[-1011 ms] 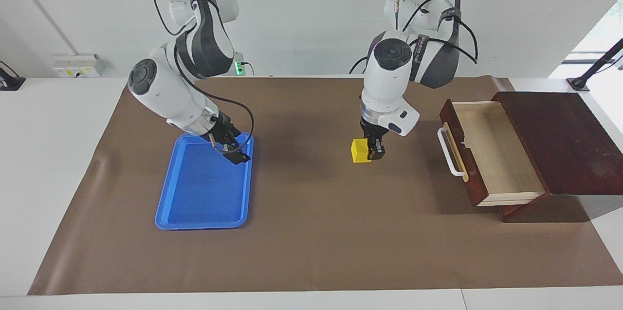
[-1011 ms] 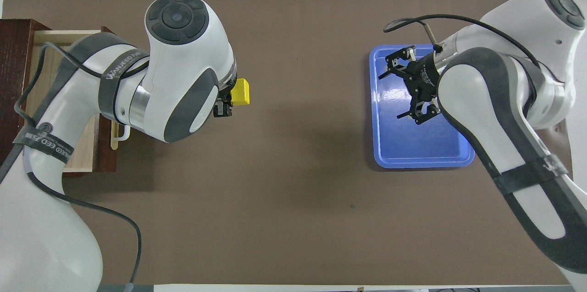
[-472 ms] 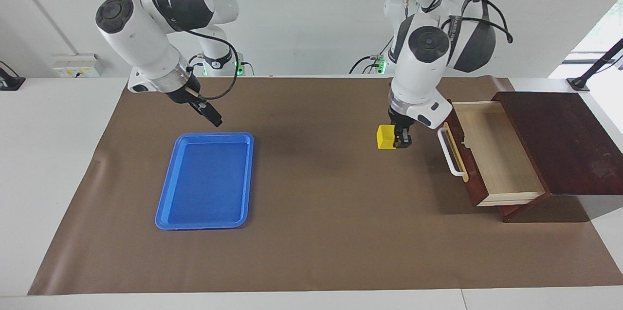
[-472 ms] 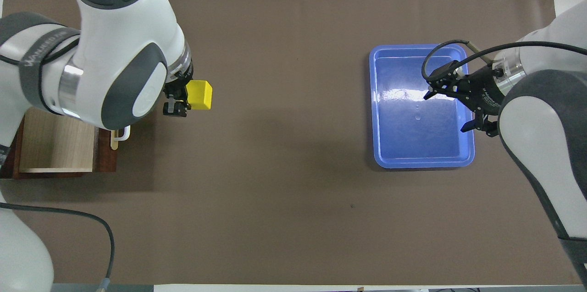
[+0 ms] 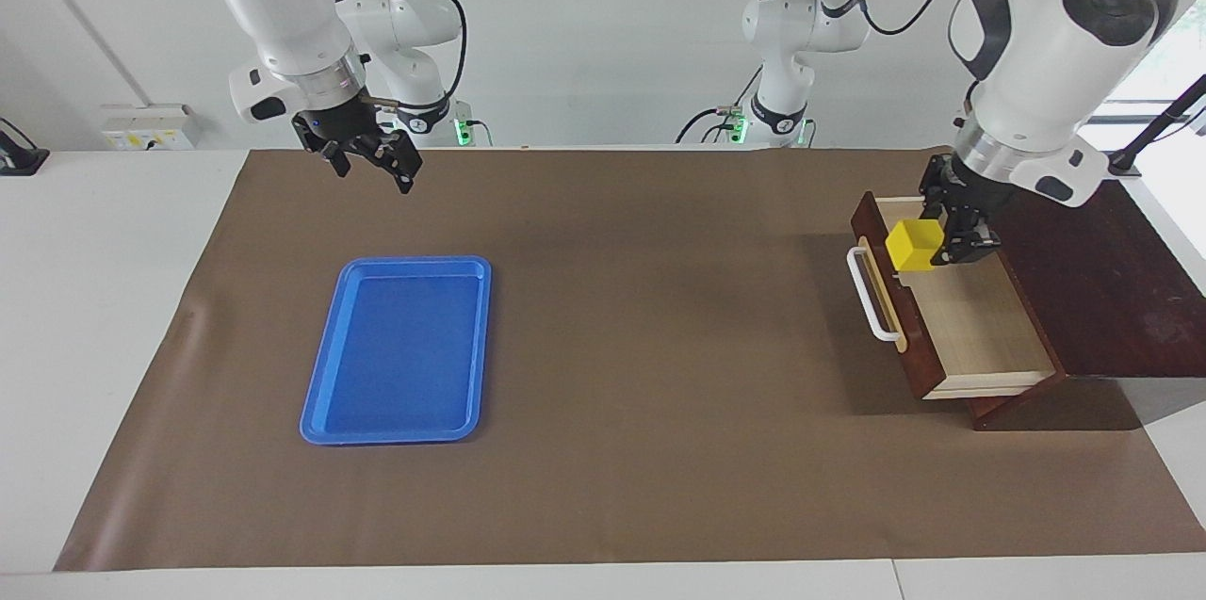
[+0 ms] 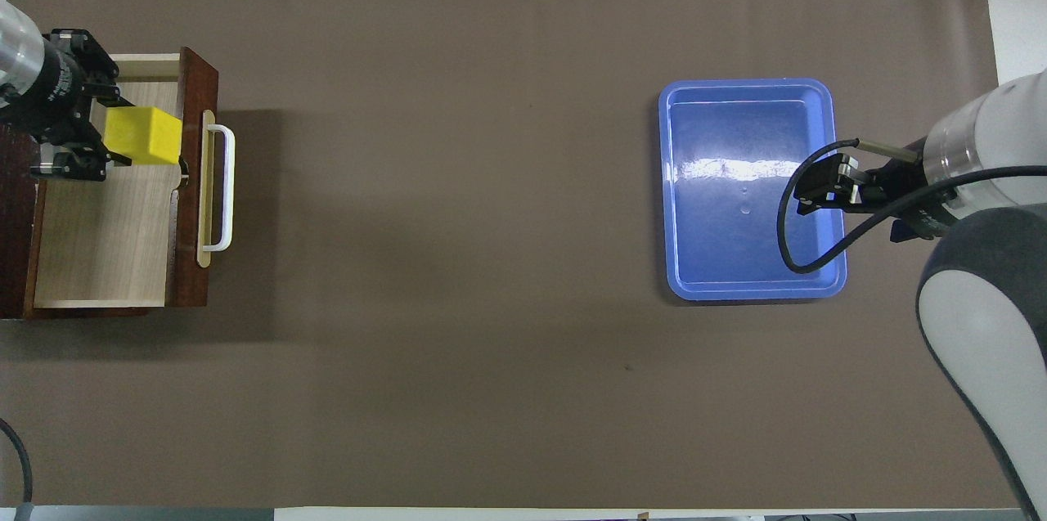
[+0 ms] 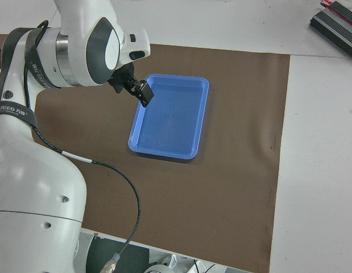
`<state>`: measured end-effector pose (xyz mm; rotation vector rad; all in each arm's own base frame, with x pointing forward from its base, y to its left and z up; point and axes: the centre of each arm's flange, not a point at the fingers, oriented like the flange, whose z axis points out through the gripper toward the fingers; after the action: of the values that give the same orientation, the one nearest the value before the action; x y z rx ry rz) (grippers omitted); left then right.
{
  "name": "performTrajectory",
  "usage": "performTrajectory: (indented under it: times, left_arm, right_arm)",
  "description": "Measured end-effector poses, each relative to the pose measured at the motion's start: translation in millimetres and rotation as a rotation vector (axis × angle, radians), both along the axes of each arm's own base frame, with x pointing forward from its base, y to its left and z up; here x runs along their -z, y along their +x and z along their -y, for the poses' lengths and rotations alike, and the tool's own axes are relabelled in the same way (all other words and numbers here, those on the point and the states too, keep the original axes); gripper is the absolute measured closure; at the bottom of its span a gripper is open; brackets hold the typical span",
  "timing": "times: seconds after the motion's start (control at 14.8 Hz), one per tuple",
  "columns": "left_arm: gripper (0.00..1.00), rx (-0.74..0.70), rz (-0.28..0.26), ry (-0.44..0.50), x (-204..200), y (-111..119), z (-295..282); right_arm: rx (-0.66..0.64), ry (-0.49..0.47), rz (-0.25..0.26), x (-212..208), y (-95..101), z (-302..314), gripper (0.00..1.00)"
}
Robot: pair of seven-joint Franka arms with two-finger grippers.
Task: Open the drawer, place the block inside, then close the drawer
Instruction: 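Lower the block into the drawer and open the left gripper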
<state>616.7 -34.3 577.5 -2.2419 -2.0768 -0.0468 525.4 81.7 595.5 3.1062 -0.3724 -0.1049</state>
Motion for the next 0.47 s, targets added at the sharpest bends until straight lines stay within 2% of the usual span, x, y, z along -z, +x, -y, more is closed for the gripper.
performTrajectory:
  times: [0.13,0.47]
  left_arm:
    - [0.44,0.023,0.002,-0.003,13,3,-29]
    - [0.44,0.059,-0.008,0.025,87,5,-37]
  right_arm:
    - [-0.102,0.003,-0.006,-2,-3.4,0,0.00]
    - [-0.263,0.015,-0.016,2,-3.2,6,0.00]
